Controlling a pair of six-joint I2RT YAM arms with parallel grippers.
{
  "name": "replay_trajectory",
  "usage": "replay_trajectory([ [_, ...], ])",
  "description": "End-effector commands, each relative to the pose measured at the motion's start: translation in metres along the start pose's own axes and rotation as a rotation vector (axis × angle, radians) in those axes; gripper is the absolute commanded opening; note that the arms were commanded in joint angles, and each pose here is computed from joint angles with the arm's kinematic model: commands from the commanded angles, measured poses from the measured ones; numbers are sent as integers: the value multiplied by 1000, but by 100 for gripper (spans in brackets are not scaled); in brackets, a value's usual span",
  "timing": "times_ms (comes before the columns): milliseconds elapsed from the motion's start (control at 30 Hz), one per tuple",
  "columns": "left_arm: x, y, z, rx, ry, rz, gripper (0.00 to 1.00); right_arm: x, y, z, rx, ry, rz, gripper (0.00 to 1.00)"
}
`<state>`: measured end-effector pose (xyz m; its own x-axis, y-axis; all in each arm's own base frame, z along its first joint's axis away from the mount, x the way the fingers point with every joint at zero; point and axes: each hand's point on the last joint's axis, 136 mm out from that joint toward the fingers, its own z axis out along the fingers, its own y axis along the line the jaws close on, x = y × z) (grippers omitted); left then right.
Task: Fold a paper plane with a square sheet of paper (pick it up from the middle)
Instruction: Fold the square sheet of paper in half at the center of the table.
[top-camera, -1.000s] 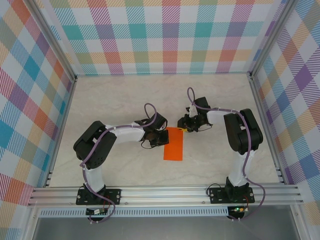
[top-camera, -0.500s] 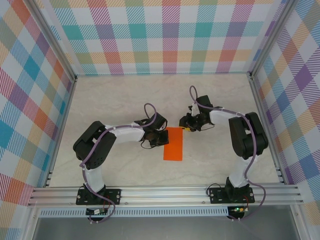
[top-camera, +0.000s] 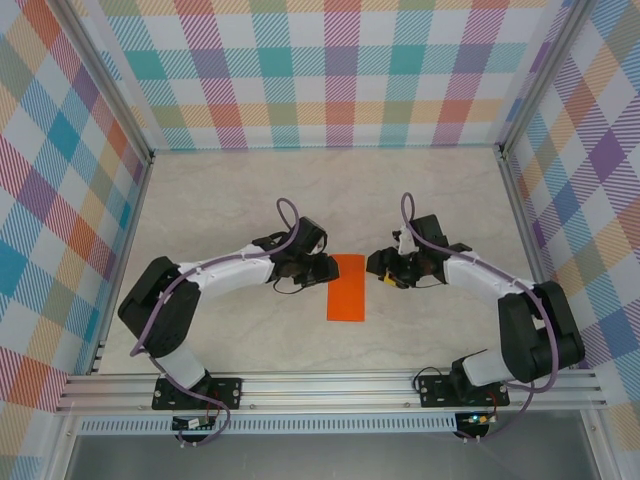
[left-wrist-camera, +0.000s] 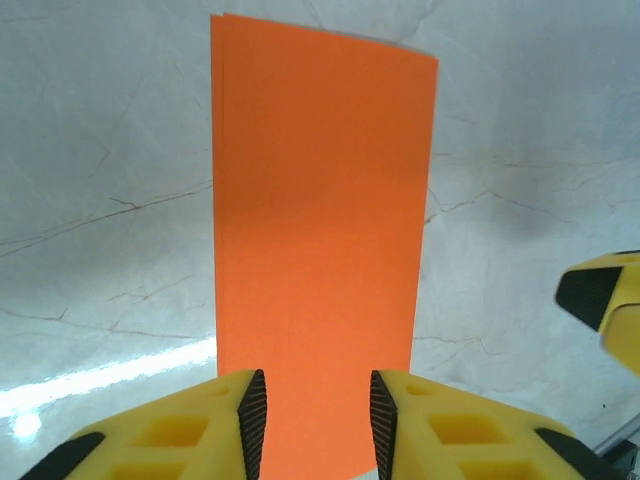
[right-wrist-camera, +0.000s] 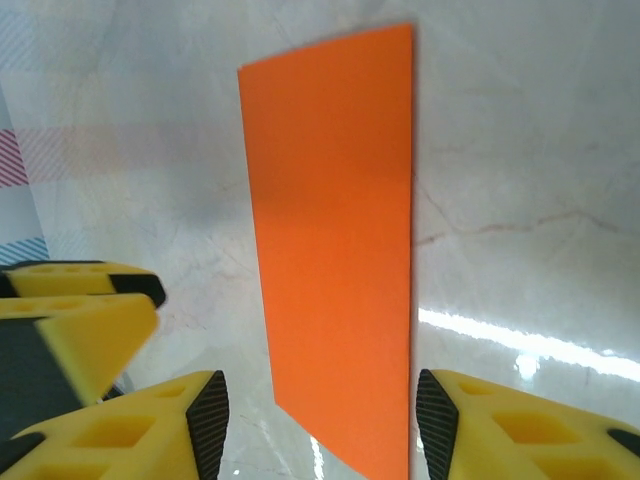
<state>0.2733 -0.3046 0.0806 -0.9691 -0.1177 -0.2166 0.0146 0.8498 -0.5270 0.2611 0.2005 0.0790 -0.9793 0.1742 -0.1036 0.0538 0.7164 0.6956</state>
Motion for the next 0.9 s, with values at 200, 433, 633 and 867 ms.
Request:
replay_trajectory([
  [200, 18, 16, -4, 40, 3, -98, 52, 25, 7, 9, 2, 53, -5, 45],
  [433, 19, 18, 0, 107, 15, -162, 56, 32, 9, 20, 7, 95, -3, 34],
  [633, 21, 17, 5, 124, 42, -173, 55, 46, 8, 35, 3, 175, 1, 30],
  [867, 26, 22, 8, 100, 59, -170, 55, 52, -2, 49, 42, 210, 14, 29],
])
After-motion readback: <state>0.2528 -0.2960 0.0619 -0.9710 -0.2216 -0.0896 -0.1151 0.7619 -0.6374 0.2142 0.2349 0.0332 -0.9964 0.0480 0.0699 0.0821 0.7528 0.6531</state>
